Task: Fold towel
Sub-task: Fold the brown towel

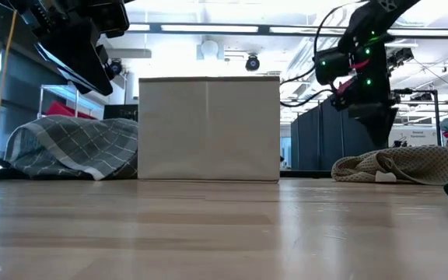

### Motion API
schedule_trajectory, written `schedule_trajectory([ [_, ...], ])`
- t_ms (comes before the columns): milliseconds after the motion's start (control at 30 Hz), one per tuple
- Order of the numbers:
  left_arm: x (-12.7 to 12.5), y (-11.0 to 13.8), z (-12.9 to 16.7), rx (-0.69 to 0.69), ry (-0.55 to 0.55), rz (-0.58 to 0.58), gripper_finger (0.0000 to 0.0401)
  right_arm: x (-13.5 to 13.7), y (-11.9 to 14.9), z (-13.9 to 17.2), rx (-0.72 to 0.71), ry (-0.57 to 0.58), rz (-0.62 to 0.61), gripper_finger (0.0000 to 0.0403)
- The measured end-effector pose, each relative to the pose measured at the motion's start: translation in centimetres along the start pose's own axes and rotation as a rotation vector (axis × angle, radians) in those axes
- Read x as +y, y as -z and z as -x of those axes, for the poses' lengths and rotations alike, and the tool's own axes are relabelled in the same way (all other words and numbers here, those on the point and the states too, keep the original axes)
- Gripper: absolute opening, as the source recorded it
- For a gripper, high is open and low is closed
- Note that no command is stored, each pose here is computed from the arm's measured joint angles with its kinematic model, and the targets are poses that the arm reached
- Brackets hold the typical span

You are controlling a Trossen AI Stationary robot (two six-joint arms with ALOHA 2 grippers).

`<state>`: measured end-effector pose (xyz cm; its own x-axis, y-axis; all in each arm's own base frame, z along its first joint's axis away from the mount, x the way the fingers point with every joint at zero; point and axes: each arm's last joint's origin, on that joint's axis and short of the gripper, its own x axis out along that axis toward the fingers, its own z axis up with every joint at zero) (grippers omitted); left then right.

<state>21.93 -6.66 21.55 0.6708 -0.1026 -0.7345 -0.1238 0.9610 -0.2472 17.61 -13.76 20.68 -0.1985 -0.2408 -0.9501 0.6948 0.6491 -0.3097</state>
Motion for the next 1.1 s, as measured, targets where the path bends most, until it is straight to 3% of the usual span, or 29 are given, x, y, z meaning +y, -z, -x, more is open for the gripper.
schedule_trajectory([
  [333,-0.4,0.2,0.0,0.028,0.051,0.05,0.0,-0.9,0.8,-4.0,0.002,-0.022,-0.141,0.0188],
  [433,-0.6,0.3,0.1,0.032,0.06,0.046,0.0,-0.9,1.0,-4.4,0.006,-0.027,-0.156,0.0135],
  [533,-0.7,0.4,0.1,0.035,0.064,0.054,0.0,-0.9,1.1,-4.4,0.011,-0.028,-0.156,0.004],
  [633,-0.8,0.4,0.1,0.044,0.078,0.066,0.0,-1.1,1.6,-3.7,0.01,-0.038,-0.142,0.0013],
  [767,-1.0,0.5,0.1,0.049,0.089,0.077,0.0,-2.0,2.7,-0.7,-0.022,-0.049,-0.163,0.0008],
  [933,-0.9,0.4,0.1,0.037,0.075,0.076,0.0,-3.4,5.4,6.4,-0.123,-0.047,-0.244,0.0008],
  [1100,-0.3,0.0,0.0,-0.006,0.014,0.029,0.0,-3.7,8.4,13.5,-0.301,-0.259,-0.307,0.0008],
])
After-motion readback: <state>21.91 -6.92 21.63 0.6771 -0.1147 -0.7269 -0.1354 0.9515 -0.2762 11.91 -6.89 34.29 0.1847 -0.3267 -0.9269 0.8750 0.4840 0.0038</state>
